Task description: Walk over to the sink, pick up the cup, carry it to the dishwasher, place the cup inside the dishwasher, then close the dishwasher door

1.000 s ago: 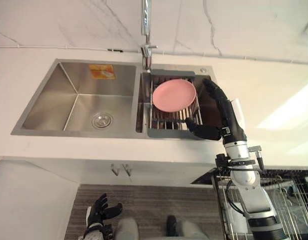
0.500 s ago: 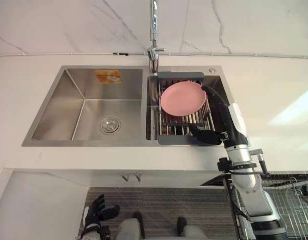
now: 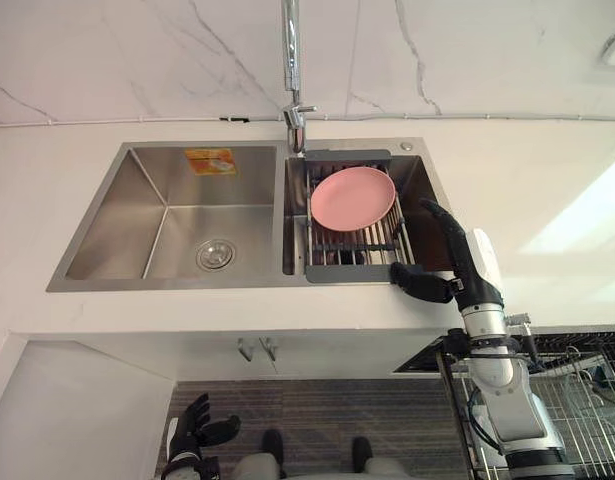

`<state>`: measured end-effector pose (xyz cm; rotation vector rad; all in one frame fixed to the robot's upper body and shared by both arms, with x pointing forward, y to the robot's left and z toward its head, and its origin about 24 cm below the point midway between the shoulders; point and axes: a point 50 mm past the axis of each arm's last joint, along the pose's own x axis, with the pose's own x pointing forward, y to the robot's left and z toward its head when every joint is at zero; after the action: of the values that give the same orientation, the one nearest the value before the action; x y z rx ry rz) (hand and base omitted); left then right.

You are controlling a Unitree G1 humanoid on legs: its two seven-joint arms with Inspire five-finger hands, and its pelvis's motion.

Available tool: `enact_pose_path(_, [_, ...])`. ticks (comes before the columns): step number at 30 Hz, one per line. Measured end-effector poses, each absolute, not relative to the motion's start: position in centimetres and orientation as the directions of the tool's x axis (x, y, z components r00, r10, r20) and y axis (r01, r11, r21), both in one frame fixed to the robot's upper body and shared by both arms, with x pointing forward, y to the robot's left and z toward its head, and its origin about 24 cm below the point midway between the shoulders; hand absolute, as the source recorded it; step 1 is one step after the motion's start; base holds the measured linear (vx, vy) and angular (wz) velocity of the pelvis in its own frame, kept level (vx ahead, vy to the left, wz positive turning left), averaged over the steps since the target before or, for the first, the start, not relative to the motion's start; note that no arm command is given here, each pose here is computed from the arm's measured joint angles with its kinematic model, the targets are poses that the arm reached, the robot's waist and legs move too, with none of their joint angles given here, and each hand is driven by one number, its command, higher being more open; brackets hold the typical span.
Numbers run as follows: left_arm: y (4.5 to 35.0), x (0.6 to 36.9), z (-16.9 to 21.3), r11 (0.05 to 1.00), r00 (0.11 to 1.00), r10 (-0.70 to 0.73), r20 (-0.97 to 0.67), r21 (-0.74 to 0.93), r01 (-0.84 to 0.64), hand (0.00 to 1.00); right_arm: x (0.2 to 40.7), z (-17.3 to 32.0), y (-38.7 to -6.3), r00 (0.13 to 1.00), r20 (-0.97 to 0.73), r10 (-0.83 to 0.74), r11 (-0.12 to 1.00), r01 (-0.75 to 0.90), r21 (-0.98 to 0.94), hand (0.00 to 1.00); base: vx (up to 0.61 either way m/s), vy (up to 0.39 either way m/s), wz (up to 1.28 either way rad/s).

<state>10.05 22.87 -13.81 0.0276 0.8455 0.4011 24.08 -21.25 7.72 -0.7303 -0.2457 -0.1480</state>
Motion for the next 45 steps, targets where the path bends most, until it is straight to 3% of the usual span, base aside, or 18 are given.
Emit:
enact_pose_path(8, [22.9,8.8,-14.1,0.927,0.571,0.347,-0.744,0.179,-0.33,0.9,24.1,8.2,-22.4,0.952,0.289,-0.098,0.743,0.263,-0.615,0.9,-0.01,-0.002,0.03])
enact_pose_path(21, [23.4,8.0,-14.1,0.923,0.555,0.359,-0.751,0.195,-0.333,0.9,27.7,10.1,-22.3,0.949,0.316,-0.002,0.682,0.232,-0.693,0.9,0.0,0.006,0.05])
enact_pose_path(35, [23.5,9.1,-13.8,0.916,0.581,0.365,-0.728,0.169,-0.363,0.9,31.8,12.1,-22.5,0.952,0.3,0.06,0.406,0.251,-0.879,0.9,-0.01,0.006,0.06])
enact_pose_path(45, [23.4,10.4,-13.2,0.916,0.619,0.369,-0.693,0.161,-0.367,0.9,33.7,14.3,-22.0,0.935,0.348,0.065,0.298,0.314,-0.901,0.9,-0.01,-0.002,0.01])
